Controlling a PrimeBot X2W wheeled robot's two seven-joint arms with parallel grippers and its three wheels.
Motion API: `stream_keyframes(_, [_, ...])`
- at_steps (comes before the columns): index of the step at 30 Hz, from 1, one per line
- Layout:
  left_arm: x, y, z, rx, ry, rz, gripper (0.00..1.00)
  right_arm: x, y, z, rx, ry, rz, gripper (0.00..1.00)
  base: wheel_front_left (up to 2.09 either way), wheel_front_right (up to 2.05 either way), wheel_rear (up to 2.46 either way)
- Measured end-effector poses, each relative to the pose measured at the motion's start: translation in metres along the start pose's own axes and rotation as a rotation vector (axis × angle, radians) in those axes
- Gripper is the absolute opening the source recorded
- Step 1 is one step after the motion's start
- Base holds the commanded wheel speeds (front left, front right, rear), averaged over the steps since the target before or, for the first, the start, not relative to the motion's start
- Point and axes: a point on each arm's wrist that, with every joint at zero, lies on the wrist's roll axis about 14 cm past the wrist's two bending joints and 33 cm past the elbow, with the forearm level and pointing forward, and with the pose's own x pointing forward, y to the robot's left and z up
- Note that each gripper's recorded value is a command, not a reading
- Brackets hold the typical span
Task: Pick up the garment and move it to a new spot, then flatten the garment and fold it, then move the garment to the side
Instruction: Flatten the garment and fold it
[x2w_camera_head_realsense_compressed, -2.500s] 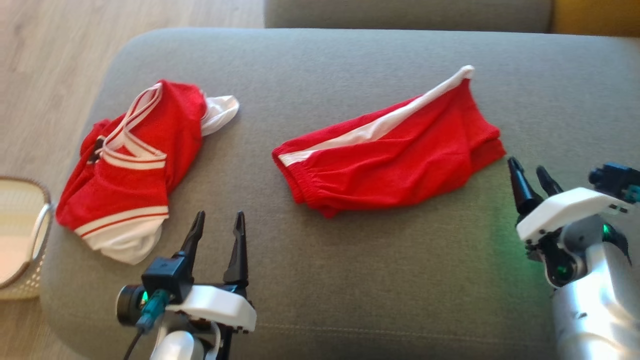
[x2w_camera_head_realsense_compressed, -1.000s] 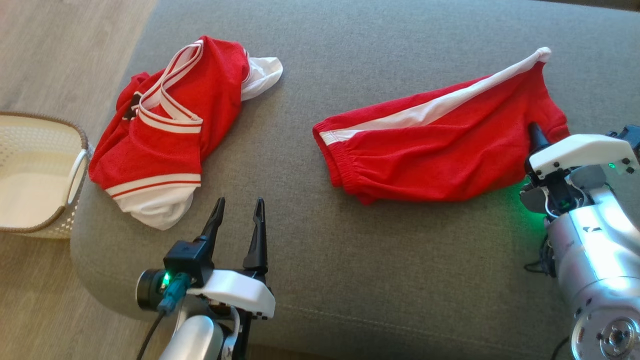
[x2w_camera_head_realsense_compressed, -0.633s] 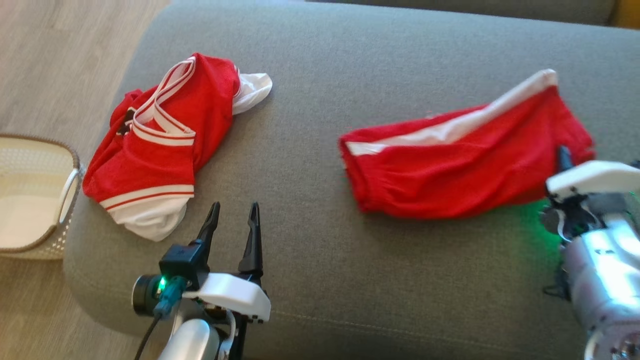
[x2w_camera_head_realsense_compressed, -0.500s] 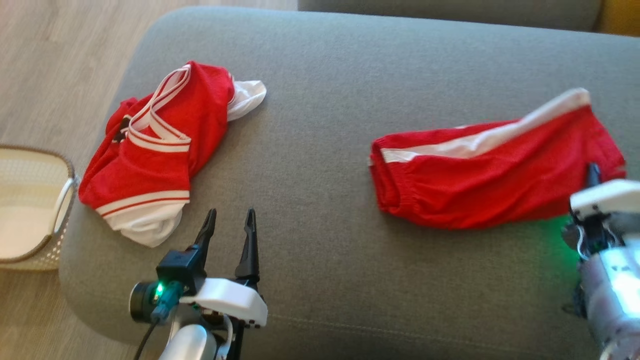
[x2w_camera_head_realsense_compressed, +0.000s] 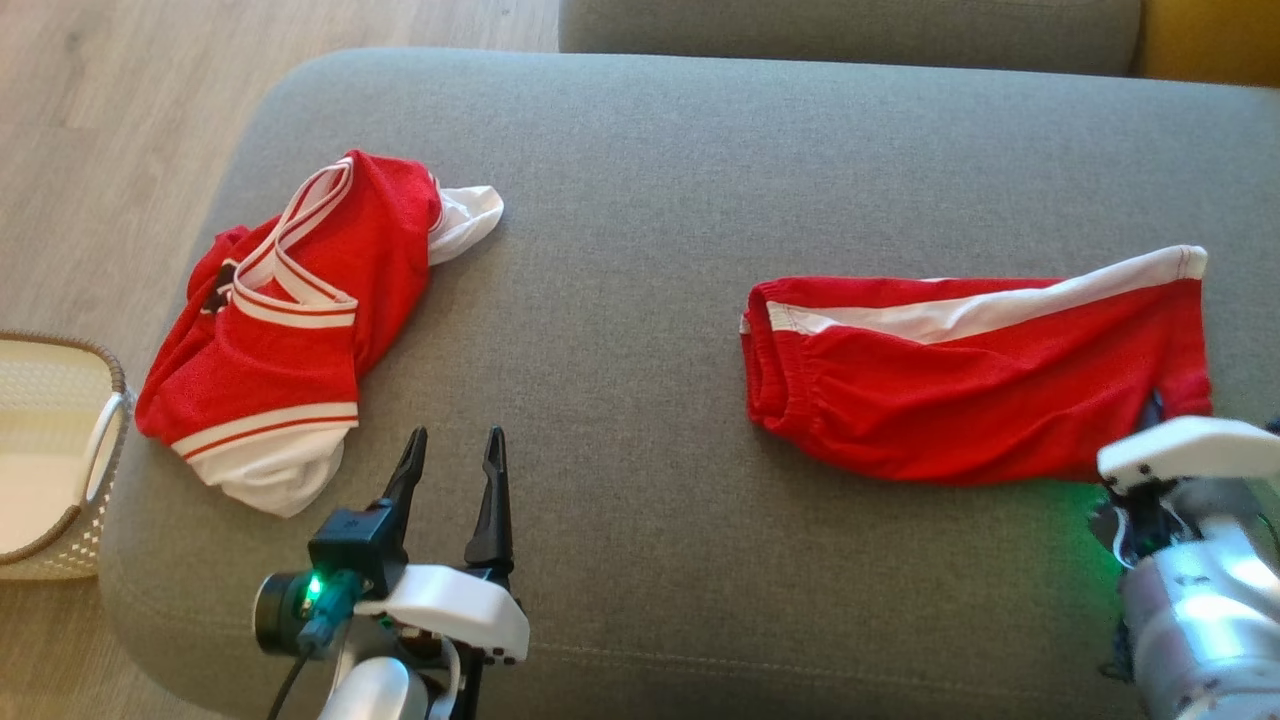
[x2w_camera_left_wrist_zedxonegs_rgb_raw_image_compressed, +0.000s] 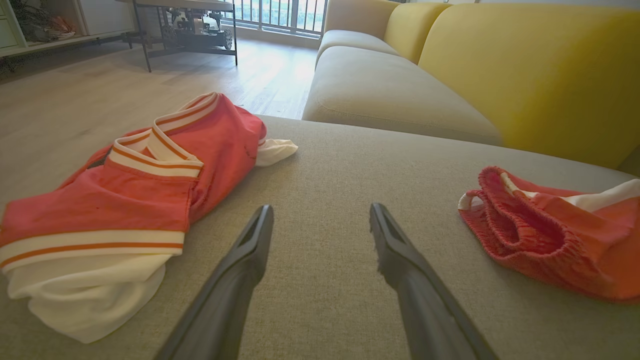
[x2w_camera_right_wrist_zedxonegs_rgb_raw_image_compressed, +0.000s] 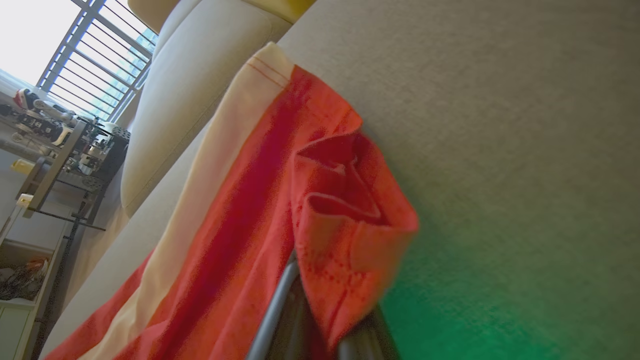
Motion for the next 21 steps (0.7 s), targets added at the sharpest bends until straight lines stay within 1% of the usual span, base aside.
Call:
stream_keyframes(5, [-0.001, 0.002, 0.004, 0.000, -0.012, 0.006, 1.00, 0.000, 0.035, 0.006, -0.022, -0.029, 0.074, 0.00, 0.00, 0.00, 0.00])
stream_keyframes(11, [-0.005, 0.010, 0.008, -0.001, -0.028, 0.031, 1.00, -0.001, 0.070, 0.022, -0.116, -0.086, 0.169, 0.00, 0.00, 0.00, 0.00])
stream_keyframes(17, [-0.010, 0.014, 0.009, -0.004, -0.032, 0.035, 1.00, -0.008, 0.128, 0.019, -0.181, -0.074, 0.323, 0.00, 0.00, 0.00, 0.00])
stream_keyframes(21, [-0.013, 0.018, 0.011, -0.004, -0.037, 0.049, 1.00, -0.017, 0.154, 0.011, -0.201, -0.071, 0.417, 0.00, 0.00, 0.00, 0.00])
